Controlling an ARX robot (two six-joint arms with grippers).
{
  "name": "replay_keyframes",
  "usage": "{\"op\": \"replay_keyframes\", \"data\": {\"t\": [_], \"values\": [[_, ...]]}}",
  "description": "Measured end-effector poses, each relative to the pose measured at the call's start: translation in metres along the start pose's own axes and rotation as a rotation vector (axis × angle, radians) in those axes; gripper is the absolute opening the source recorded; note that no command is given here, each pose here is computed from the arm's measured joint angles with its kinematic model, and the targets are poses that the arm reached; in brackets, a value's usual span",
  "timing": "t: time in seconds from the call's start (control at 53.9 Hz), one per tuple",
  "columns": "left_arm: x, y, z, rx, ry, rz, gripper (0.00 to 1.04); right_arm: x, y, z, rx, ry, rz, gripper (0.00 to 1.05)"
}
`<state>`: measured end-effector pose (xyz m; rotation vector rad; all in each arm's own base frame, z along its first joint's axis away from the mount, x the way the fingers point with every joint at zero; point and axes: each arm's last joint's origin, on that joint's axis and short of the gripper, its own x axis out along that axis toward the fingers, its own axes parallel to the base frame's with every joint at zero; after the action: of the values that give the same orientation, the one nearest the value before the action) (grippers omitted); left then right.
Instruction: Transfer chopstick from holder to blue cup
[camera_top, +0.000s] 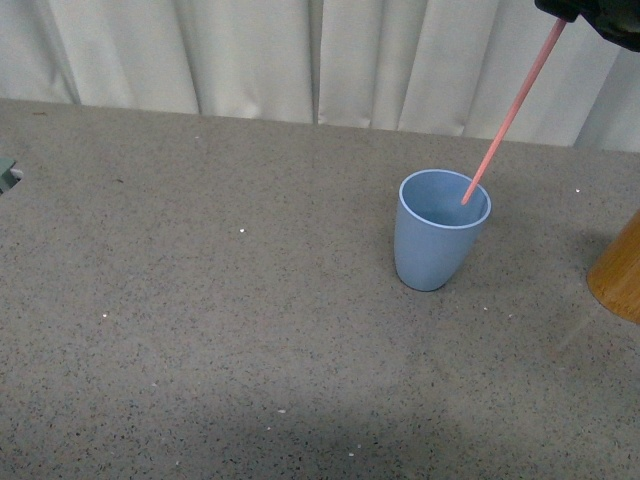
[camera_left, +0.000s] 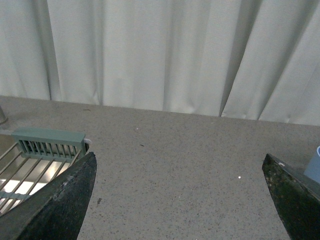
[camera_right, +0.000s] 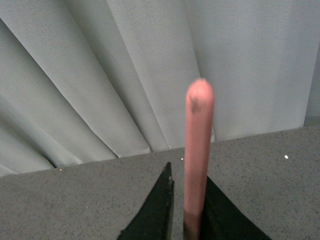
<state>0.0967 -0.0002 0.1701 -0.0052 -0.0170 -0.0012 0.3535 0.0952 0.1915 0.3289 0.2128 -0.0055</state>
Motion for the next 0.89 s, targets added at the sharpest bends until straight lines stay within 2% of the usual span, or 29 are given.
{"op": "replay_keyframes", "data": {"t": [0.111,0.241,0.408,0.446,0.464,0.538,0.631,0.668,0.761,0.854,0.891], "values": [[0.000,0.000,0.000,0.000,0.000,0.000,0.98,0.000,0.001,0.000,-0.004,-0.001,0.002,0.35],[0.000,0.000,0.000,0.000,0.000,0.000,0.98,-0.011,-0.005,-0.001,-0.007,-0.014,-0.022,0.65],[0.000,0.000,0.000,0.000,0.000,0.000,0.98,-0.039,-0.023,0.006,0.000,-0.056,-0.034,0.90],[0.000,0.000,0.000,0.000,0.000,0.000,0.98,-0.048,-0.029,0.007,-0.015,-0.089,-0.014,0.88],[0.000,0.000,0.000,0.000,0.000,0.000,0.98,-0.059,-0.036,0.008,-0.055,-0.132,0.021,0.83],[0.000,0.000,0.000,0.000,0.000,0.000,0.98,-0.102,-0.059,0.003,-0.193,-0.192,0.032,0.69],[0.000,0.000,0.000,0.000,0.000,0.000,0.98,-0.189,-0.104,-0.040,-0.289,-0.045,-0.006,0.45],[0.000,0.000,0.000,0.000,0.000,0.000,0.98,-0.208,-0.111,-0.054,-0.298,-0.006,-0.033,0.38],[0.000,0.000,0.000,0.000,0.000,-0.003,0.98,-0.232,-0.111,-0.053,-0.309,-0.079,-0.017,0.24],[0.000,0.000,0.000,0.000,0.000,-0.002,0.98,-0.246,-0.109,-0.047,-0.321,-0.204,0.008,0.03],[0.000,0.000,0.000,0.000,0.000,-0.002,0.98,-0.247,-0.109,-0.047,-0.324,-0.213,0.009,0.01]]}}
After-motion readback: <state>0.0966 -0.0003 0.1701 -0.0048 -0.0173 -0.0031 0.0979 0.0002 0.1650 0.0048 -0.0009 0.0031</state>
